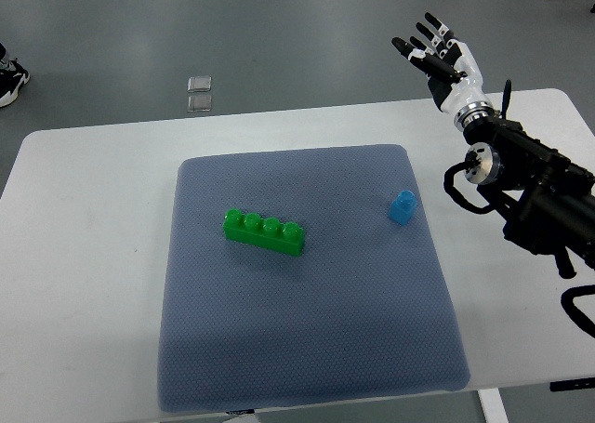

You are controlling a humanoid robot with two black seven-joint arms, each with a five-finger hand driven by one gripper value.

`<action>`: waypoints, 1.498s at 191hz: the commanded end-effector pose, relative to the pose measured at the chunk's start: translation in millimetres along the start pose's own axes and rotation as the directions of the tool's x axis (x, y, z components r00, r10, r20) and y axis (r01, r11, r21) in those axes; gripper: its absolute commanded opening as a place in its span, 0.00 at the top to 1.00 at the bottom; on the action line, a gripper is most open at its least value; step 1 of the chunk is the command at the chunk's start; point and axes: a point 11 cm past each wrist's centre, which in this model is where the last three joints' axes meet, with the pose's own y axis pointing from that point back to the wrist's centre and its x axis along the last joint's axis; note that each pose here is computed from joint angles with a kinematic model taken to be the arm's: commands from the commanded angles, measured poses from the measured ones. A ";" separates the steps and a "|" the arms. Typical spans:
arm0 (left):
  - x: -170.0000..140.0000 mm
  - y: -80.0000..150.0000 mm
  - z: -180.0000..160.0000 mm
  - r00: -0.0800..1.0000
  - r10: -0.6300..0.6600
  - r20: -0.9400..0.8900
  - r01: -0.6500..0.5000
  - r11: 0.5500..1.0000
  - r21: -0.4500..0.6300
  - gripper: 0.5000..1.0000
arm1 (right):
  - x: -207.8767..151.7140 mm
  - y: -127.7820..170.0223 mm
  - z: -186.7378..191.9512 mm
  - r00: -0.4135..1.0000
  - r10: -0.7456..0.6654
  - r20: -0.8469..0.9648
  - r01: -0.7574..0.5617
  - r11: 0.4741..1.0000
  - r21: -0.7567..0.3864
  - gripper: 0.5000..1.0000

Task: Stack blue block on green block with right hand
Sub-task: 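Swing the right hand over toward the small blue block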

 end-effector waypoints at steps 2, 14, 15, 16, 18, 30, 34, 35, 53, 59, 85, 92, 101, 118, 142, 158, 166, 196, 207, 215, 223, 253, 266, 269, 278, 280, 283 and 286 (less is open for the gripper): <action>0.4 0.0 0.0 1.000 0.001 0.000 -0.001 1.000 0.000 0.00 | -12.1 -1.0 -5.7 0.947 -0.158 -0.280 0.143 0.987 -0.074 0.17; 0.4 0.0 0.0 1.000 0.001 0.000 -0.001 1.000 0.000 0.00 | -19.2 1.1 -4.6 0.858 -0.260 -0.443 0.220 0.965 -0.141 0.18; 0.4 0.0 0.0 1.000 0.001 0.000 -0.001 1.000 0.000 0.00 | -19.2 1.2 -4.6 0.858 -0.260 -0.443 0.220 0.965 -0.141 0.18; 0.4 0.0 0.0 1.000 0.001 0.000 -0.001 1.000 0.000 0.00 | -20.6 1.6 -4.8 0.839 -0.279 -0.467 0.234 0.960 -0.153 0.18; 0.4 0.0 0.0 1.000 0.001 0.000 -0.001 1.000 0.000 0.00 | -21.2 2.1 -5.1 0.819 -0.295 -0.492 0.246 0.956 -0.163 0.18; 0.4 0.0 0.0 1.000 0.001 0.000 -0.001 1.000 0.000 0.00 | -20.6 5.9 -7.1 0.714 -0.364 -0.598 0.293 0.931 -0.217 0.17; 0.4 0.0 0.0 1.000 0.001 0.000 -0.001 1.000 0.000 0.00 | -19.6 7.5 -9.0 0.669 -0.388 -0.635 0.309 0.921 -0.237 0.18; 0.4 0.0 0.0 1.000 0.001 0.000 -0.001 1.000 0.000 0.00 | -19.7 8.0 -10.0 0.647 -0.401 -0.649 0.317 0.915 -0.249 0.17; 0.4 0.0 0.0 1.000 0.001 0.000 -0.001 1.000 0.000 0.00 | -24.7 17.6 -18.5 0.414 -0.528 -0.742 0.400 0.837 -0.373 0.18; 0.4 0.0 0.0 1.000 0.001 0.000 -0.001 1.000 0.000 0.00 | -25.0 21.7 -22.0 0.337 -0.559 -0.757 0.418 0.810 -0.412 0.17; 0.4 0.0 0.0 1.000 0.001 0.000 -0.001 1.000 0.000 0.00 | -27.6 38.0 -32.5 0.018 -0.630 -0.776 0.444 0.701 -0.558 0.18; 0.4 0.0 0.0 1.000 0.001 0.000 -0.001 1.000 0.000 0.00 | -28.3 42.0 -31.9 -0.054 -0.644 -0.763 0.441 0.671 -0.597 0.18; 0.4 0.0 0.0 1.000 0.001 0.000 -0.001 1.000 0.000 0.00 | -28.6 47.5 -30.9 -0.146 -0.657 -0.739 0.430 0.631 -0.646 0.18; 0.4 0.0 0.0 1.000 0.001 0.000 -0.001 1.000 0.000 0.00 | -31.9 51.9 -30.9 -0.246 -0.654 -0.716 0.417 0.595 -0.687 0.18; 0.4 0.0 0.0 1.000 0.001 0.000 -0.001 1.000 0.000 0.00 | -37.6 54.7 -27.2 -0.384 -0.624 -0.681 0.401 0.552 -0.732 0.18; 0.4 0.0 0.0 1.000 0.001 0.000 -0.001 1.000 0.000 0.00 | -35.8 58.7 -19.3 -0.488 -0.595 -0.638 0.368 0.522 -0.769 0.17; 0.4 0.0 0.0 1.000 0.001 0.000 -0.001 1.000 0.000 0.00 | -36.1 60.0 -17.8 -0.515 -0.585 -0.627 0.360 0.516 -0.777 0.18; 0.4 0.0 0.0 1.000 0.001 0.000 -0.001 1.000 0.000 0.00 | -46.2 68.3 -3.2 -0.550 -0.583 -0.599 0.369 0.474 -0.800 0.17; 0.4 0.0 0.0 1.000 0.001 0.000 -0.001 1.000 0.000 0.00 | -47.1 72.5 7.1 -0.563 -0.586 -0.583 0.365 0.456 -0.812 0.18; 0.4 0.0 0.0 1.000 0.001 0.000 -0.001 1.000 0.000 0.00 | -47.3 75.1 12.8 -0.566 -0.589 -0.576 0.364 0.448 -0.816 0.18; 0.4 0.0 0.0 1.000 0.001 0.000 -0.001 1.000 0.000 0.00 | -46.8 77.0 17.0 -0.566 -0.591 -0.575 0.365 0.446 -0.818 0.18; 0.4 0.0 0.0 1.000 0.001 0.000 -0.001 1.000 0.000 0.00 | -39.1 81.4 28.5 -0.569 -0.595 -0.568 0.354 0.446 -0.822 0.18; 0.4 0.0 0.0 1.000 0.001 0.000 -0.001 1.000 0.000 0.00 | -37.9 80.7 29.9 -0.569 -0.589 -0.574 0.355 0.454 -0.817 0.18; 0.4 0.0 0.0 1.000 0.001 0.000 -0.001 1.000 0.000 0.00 | -35.9 79.9 29.8 -0.569 -0.588 -0.575 0.351 0.459 -0.817 0.18; 0.4 0.0 0.0 1.000 0.001 0.000 -0.001 1.000 0.000 0.00 | -33.6 78.5 29.8 -0.575 -0.582 -0.575 0.343 0.466 -0.815 0.19; 0.4 0.0 0.0 1.000 0.001 0.000 -0.001 1.000 0.000 0.00 | -32.4 78.2 30.1 -0.575 -0.582 -0.575 0.340 0.469 -0.815 0.18; 0.4 0.0 0.0 1.000 0.001 0.000 -0.001 1.000 0.000 0.00 | -31.2 78.0 30.4 -0.577 -0.581 -0.574 0.337 0.471 -0.815 0.19; 0.4 0.0 0.0 1.000 0.001 0.000 -0.001 1.000 0.000 0.00 | -28.6 77.9 31.4 -0.577 -0.581 -0.574 0.332 0.475 -0.815 0.19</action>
